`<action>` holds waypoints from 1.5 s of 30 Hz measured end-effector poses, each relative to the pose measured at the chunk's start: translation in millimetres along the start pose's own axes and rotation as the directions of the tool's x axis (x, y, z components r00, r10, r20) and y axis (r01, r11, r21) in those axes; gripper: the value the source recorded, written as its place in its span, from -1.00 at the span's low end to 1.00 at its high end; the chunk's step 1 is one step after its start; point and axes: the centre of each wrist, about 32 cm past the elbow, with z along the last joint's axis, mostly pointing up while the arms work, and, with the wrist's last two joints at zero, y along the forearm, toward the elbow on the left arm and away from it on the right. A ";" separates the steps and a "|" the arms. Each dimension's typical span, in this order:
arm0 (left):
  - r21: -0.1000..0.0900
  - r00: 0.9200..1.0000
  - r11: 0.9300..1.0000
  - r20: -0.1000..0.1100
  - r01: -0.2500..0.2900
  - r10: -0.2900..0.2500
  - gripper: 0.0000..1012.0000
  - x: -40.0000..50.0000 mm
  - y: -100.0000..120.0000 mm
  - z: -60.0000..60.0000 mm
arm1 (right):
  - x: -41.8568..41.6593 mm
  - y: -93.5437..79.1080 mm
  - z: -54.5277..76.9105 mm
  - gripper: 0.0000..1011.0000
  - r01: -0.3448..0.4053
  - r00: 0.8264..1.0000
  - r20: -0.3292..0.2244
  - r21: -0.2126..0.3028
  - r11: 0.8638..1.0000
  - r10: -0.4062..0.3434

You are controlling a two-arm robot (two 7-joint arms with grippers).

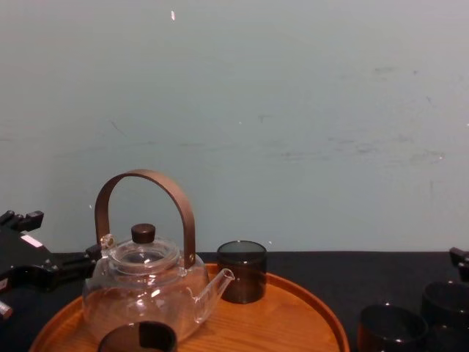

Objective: Pick up the glass from the table and place it on the tray.

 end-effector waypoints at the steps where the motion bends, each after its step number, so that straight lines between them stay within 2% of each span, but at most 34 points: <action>1: 0.000 1.000 1.000 0.000 0.000 0.000 0.98 0.0 0.0 0.0 | 0.0 0.0 0.0 0.98 0.000 1.000 0.000 0.000 1.000 0.000; 45: 0.000 1.000 1.000 0.000 0.000 0.000 0.98 0.0 0.0 0.0 | 0.0 0.0 0.0 0.98 0.000 1.000 0.000 0.000 1.000 0.000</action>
